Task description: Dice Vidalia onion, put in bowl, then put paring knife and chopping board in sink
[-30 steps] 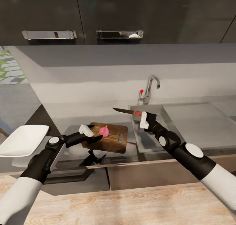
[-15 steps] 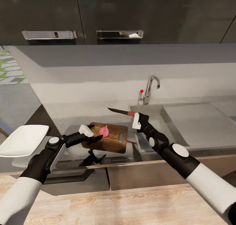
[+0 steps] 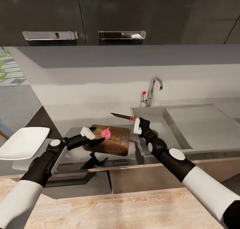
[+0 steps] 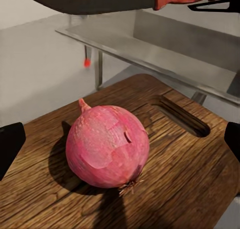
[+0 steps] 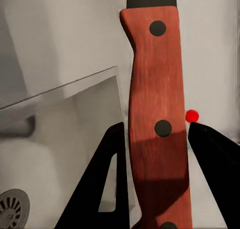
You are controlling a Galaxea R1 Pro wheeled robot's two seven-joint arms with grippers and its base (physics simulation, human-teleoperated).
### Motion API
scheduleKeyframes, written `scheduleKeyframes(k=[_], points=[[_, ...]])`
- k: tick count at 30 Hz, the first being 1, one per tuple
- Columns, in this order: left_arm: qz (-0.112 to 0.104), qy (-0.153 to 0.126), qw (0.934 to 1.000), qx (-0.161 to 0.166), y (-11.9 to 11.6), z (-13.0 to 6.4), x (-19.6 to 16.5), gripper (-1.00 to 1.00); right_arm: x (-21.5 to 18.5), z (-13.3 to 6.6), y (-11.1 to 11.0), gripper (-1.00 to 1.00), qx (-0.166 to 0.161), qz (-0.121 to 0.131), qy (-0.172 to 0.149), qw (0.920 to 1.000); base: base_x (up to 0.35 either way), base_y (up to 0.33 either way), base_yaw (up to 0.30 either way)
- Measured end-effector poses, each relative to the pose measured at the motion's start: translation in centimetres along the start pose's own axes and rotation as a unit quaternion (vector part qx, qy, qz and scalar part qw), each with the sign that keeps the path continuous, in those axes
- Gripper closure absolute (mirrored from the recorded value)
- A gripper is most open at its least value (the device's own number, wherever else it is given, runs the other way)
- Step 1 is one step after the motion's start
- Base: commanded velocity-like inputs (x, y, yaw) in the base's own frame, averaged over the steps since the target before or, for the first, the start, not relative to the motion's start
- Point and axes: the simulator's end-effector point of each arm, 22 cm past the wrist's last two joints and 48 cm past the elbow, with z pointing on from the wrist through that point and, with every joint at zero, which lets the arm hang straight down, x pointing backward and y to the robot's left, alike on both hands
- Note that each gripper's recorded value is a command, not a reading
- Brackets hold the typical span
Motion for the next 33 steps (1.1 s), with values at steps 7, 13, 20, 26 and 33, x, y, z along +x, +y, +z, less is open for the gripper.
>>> scheduleKeyframes(k=[7, 13, 20, 26, 33], points=[[0.002, 0.002, 1.0000, 0.005, -0.4, 0.2, 0.1, -1.00, -0.2, 0.2, -0.1, 1.00, 0.013, 0.001, 0.002, 0.9999, 0.000, 0.000, 0.000], [0.002, 0.002, 1.0000, 0.005, -0.4, 0.2, 0.1, -1.00, -3.2, 0.0, 1.3, 1.00, 0.003, -0.013, -0.024, 0.9996, 0.000, 0.000, 0.000], [0.002, 0.003, 1.0000, 0.005, -0.4, 0.2, 0.1, -1.00, -4.2, -0.3, 2.1, 1.00, -0.003, -0.025, -0.035, 0.9991, 0.000, 0.000, 0.000], [0.002, 0.002, 1.0000, 0.005, -0.4, 0.2, 0.1, -1.00, -2.1, -0.4, 1.9, 1.00, -0.002, -0.037, -0.027, 0.9989, 0.000, 0.000, 0.000], [0.002, 0.003, 1.0000, 0.004, -0.3, 0.1, 0.2, -1.00, 0.6, -0.9, 1.7, 1.00, -0.004, -0.061, -0.045, 0.9971, 0.000, 0.000, 0.000]])
